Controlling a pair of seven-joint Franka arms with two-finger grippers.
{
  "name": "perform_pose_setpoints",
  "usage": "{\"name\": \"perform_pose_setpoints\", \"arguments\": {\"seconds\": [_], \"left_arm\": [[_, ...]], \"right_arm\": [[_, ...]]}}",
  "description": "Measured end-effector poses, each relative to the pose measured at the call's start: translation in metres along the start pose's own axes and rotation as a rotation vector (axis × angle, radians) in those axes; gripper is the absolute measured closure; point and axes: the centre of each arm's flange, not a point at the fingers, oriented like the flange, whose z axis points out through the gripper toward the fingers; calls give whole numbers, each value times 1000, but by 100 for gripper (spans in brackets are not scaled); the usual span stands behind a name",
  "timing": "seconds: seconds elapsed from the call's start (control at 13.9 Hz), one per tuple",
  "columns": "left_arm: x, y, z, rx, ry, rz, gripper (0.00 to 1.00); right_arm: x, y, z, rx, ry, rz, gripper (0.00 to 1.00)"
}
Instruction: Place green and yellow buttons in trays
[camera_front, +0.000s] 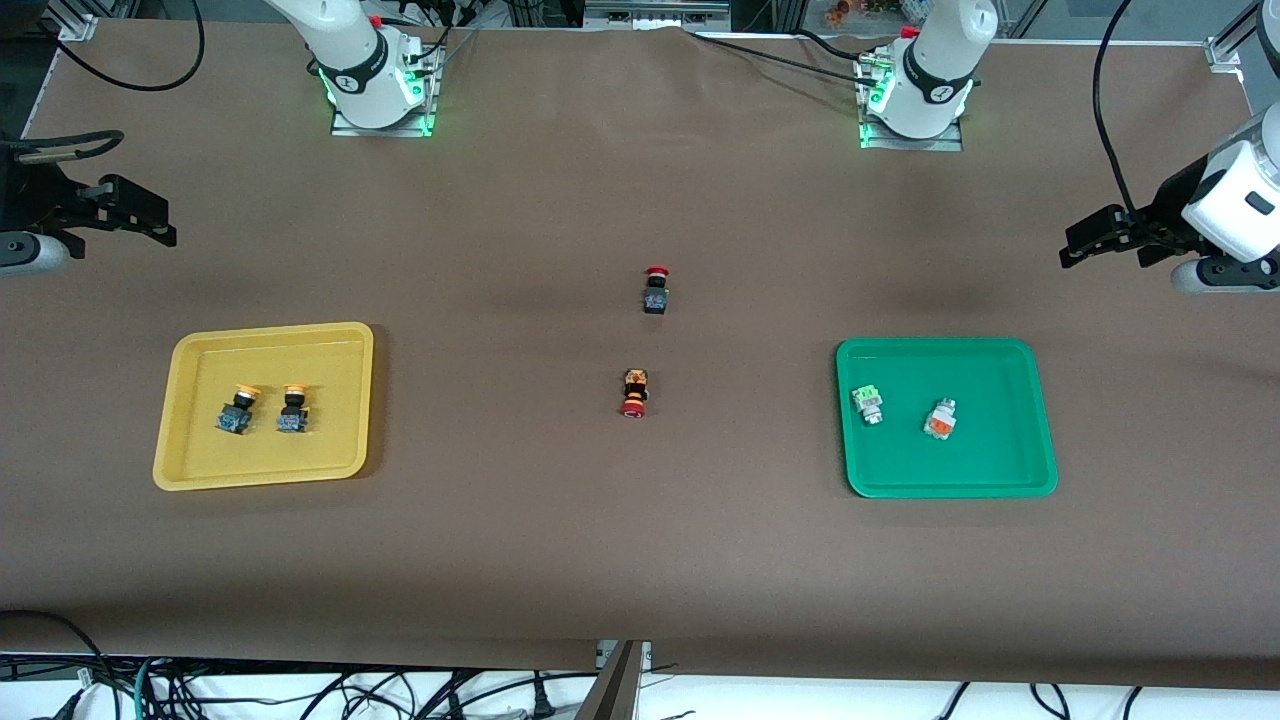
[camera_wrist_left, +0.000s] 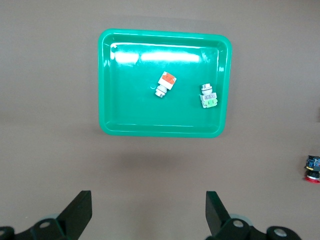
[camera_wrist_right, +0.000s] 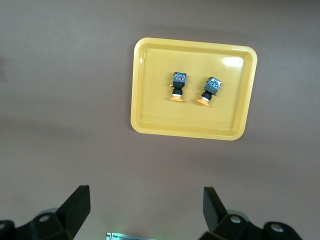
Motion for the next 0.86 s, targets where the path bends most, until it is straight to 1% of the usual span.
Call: {"name": "perform_pose_setpoints", "arguments": {"seconds": [0.22, 0.86], "left_arm": [[0, 10, 1, 2, -2, 18, 0], [3, 10, 8, 4, -16, 17, 0]], "right_arm": [[0, 0, 0, 0, 0, 0, 0], [0, 0, 0, 0, 0, 0, 0]]}}
